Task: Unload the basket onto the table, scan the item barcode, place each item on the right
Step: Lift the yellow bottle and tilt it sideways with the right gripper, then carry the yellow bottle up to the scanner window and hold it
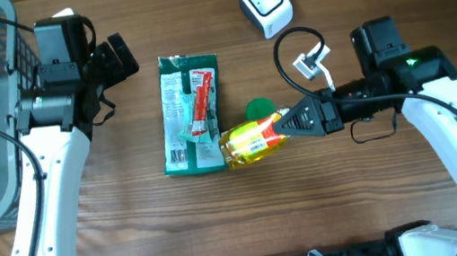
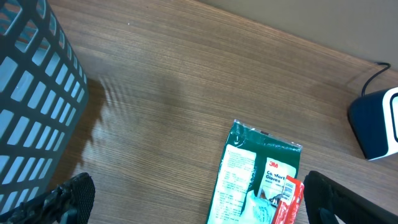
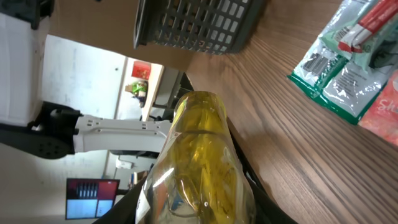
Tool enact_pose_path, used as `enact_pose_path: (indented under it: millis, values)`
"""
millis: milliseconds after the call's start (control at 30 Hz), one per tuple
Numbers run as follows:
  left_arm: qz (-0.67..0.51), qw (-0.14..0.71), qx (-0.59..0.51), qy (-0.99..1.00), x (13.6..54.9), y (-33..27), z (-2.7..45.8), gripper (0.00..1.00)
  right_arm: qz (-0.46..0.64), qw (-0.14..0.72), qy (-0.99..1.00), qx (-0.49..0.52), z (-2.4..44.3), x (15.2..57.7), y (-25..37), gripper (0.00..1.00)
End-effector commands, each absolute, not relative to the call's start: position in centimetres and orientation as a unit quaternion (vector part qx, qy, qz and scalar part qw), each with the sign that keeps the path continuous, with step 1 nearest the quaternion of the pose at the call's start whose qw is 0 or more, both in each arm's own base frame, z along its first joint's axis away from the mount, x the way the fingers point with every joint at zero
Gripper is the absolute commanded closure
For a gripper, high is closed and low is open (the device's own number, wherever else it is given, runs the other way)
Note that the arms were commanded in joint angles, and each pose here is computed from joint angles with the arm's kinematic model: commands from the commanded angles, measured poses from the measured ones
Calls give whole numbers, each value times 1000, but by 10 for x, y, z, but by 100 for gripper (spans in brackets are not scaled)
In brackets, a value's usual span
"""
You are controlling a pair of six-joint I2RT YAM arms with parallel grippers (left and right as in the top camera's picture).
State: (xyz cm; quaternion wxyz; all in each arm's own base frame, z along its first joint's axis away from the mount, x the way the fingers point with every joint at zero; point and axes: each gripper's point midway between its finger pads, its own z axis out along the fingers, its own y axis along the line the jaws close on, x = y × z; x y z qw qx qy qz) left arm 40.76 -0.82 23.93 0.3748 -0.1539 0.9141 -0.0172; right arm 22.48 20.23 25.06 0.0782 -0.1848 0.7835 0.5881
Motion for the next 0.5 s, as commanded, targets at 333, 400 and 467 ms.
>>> enact_pose_path:
  millis: [333,400,467]
  values:
    - [-10,384,-147,912,409,-5,246,0,476,123,866,-91,251,279,186,92]
    - [-10,384,-147,912,409,-5,246,0,448,156,876,-86,271,292,181,92]
    - [-10,384,-147,912,409,-5,246,0,406,186,892,-69,289,303,170,92]
